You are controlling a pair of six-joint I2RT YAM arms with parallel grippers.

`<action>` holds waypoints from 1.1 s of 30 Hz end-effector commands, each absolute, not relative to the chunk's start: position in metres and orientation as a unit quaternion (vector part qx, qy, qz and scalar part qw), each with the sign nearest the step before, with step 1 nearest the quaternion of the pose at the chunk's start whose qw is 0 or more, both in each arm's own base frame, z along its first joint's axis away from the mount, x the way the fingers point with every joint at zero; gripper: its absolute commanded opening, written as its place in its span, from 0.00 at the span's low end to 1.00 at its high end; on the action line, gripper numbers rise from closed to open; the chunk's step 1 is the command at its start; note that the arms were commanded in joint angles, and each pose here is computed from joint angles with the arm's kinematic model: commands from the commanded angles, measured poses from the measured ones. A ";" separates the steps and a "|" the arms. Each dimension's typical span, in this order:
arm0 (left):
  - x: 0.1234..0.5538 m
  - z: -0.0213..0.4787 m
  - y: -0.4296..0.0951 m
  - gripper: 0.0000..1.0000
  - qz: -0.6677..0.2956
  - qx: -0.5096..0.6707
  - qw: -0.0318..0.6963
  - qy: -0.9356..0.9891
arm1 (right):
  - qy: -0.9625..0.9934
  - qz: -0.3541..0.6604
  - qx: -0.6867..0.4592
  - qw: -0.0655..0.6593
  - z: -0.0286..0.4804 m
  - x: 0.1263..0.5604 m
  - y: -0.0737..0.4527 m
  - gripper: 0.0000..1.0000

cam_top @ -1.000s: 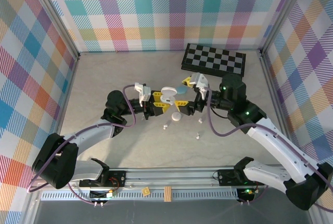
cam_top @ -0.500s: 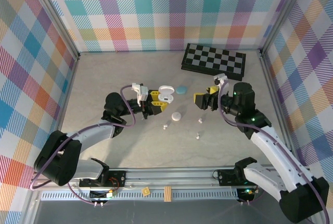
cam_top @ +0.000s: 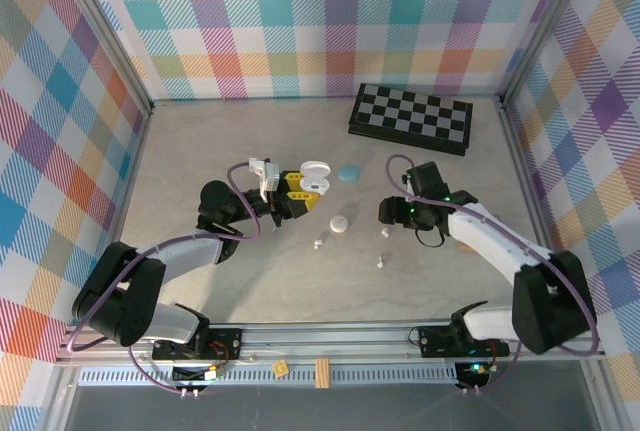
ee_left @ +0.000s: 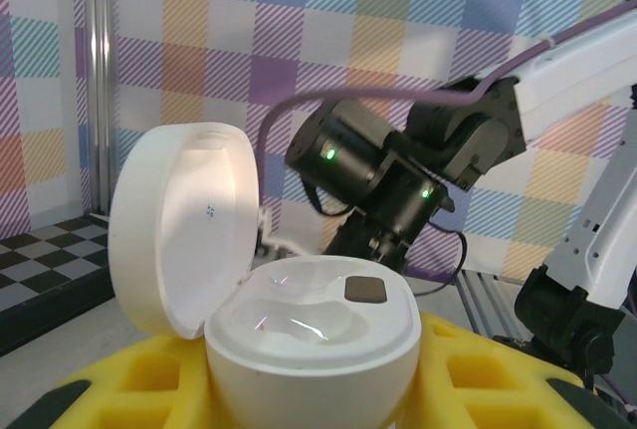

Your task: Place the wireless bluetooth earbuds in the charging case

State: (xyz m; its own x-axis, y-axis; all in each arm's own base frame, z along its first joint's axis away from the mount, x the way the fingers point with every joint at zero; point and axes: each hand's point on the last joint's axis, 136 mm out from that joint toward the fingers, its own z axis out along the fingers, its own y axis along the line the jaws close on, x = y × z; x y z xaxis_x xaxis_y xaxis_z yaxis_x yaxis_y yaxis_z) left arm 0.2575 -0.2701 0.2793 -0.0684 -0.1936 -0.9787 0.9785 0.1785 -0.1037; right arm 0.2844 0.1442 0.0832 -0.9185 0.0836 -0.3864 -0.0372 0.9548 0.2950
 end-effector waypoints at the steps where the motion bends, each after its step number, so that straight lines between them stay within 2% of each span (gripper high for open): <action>1: 0.253 0.289 -0.264 0.34 -0.512 0.384 0.588 0.494 | 0.978 0.096 0.006 0.187 0.078 0.286 0.139 0.69; 15: 0.252 0.291 -0.258 0.34 -0.507 0.383 0.594 0.493 | 0.986 -0.057 -0.039 0.151 0.044 0.292 0.137 0.49; 33: 0.250 0.294 -0.255 0.35 -0.508 0.387 0.593 0.491 | 0.981 -0.119 -0.093 0.122 0.025 0.287 0.157 0.46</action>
State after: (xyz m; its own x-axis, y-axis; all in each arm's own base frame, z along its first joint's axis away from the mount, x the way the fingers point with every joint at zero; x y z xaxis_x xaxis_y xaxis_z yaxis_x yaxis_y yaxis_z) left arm 0.2570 -0.2601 0.2830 -0.0414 -0.2042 -0.9781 0.9770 0.1968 -0.0825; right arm 0.2903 0.1596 0.0252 -0.9504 -0.1940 -0.2433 -0.1434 0.9670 -0.2108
